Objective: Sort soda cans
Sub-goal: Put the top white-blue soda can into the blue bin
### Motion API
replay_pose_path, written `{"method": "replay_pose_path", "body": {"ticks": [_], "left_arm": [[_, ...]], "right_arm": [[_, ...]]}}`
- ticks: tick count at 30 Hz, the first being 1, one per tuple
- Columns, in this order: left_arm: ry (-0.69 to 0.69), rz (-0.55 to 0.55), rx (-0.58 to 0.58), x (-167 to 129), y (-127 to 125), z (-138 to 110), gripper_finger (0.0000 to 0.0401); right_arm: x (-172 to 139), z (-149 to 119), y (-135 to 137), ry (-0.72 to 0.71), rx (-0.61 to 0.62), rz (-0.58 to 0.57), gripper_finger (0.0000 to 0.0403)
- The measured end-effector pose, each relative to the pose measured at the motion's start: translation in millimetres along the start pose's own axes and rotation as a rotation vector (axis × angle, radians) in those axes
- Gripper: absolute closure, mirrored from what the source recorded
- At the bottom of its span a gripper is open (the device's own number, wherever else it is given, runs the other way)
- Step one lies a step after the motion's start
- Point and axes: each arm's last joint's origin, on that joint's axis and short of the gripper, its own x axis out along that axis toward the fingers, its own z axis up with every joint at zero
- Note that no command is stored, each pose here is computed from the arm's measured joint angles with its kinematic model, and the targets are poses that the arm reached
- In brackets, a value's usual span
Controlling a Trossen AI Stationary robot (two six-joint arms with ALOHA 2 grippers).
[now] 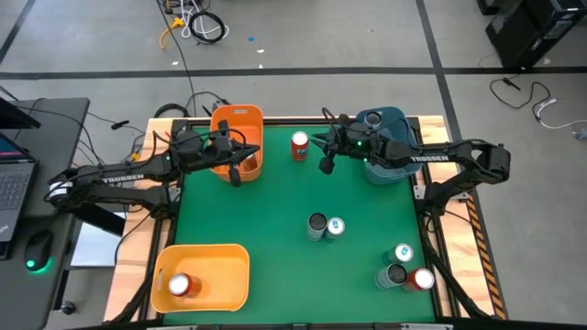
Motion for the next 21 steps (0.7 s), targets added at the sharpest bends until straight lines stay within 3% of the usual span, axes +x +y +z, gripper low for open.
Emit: {"method": "replay_pose_path", "body": {"ticks": [21], "left_arm": [[-0.018,-0.009,0.021,0.7,-0.2,1.3,0.04]], "right_arm": [[-0.1,0.1,0.8,-0.001,0.009,0.008,0.0348]]}}
